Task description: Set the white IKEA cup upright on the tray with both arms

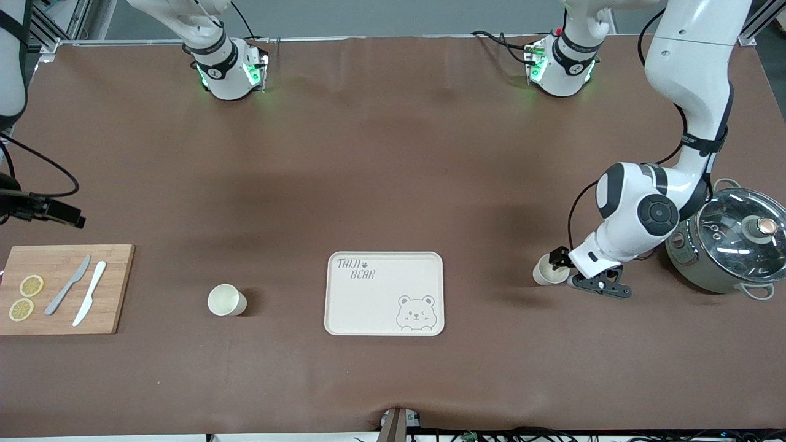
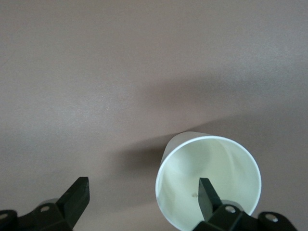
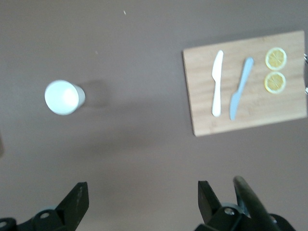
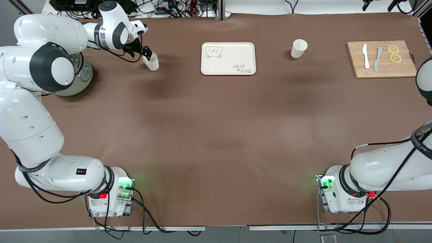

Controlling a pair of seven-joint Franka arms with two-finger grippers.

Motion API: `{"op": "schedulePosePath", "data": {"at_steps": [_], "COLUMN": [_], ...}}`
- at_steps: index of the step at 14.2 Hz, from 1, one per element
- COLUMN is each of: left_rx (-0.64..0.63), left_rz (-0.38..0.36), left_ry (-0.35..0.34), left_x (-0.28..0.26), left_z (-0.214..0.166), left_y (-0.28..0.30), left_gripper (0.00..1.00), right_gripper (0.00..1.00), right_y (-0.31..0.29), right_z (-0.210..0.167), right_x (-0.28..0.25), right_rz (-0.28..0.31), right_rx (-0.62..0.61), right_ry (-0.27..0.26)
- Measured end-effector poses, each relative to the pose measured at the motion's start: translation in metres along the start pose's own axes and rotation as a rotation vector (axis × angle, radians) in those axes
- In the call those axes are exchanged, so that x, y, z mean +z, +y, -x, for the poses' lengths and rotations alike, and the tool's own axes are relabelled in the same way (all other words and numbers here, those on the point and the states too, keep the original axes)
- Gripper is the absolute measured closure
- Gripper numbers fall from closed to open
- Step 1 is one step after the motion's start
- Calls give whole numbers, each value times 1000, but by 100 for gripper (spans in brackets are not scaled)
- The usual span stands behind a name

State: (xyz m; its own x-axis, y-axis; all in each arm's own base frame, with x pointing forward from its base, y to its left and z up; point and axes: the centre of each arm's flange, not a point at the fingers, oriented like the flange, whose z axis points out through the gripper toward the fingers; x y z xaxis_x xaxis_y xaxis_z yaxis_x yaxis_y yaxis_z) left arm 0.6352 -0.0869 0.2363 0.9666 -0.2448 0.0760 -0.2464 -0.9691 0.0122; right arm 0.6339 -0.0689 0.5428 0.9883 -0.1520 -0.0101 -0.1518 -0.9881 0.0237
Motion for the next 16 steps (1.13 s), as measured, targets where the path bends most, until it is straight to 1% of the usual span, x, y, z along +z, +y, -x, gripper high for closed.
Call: {"op": "schedulePosePath", "data": {"at_steps": [2,3,4,7,8,10,11,14,15,16], "left_rx": [4,7,9,10,4,0,1,7,7,6], "left_rz": [1,2,2,4,4,6,7,8,8,8], "left_ry": [4,4,2,3,6,9,11,16,20,28], "left_x": [4,5,7,13,17,25,27,28,26,24], "left_z": [0,0,0,0,0,1,1,0,-2,-4], "left_y": [3,5,6,8,8,9,9,14,15,16], "left_gripper": [0,0,0,0,9,29,41,71,80,91], "right_gripper": [0,0,0,0,0,0,0,0,0,0], "right_y": [-10,-16,-24,-55,-69,-96,-105,-113,-113,-113], "right_z": [-10,-15,-18,-21,-23,-26,-28,-37,-39,-42], "right_x": [27,40,53,82,91,116,129,162,169,175], "right_rz": [-62,-77,-82,-87,-88,-87,-86,-84,-85,-87], "right_rx": [49,95,126,154,160,155,149,145,146,147], "right_ry": [-7,-6,1,16,19,14,12,14,20,30]}}
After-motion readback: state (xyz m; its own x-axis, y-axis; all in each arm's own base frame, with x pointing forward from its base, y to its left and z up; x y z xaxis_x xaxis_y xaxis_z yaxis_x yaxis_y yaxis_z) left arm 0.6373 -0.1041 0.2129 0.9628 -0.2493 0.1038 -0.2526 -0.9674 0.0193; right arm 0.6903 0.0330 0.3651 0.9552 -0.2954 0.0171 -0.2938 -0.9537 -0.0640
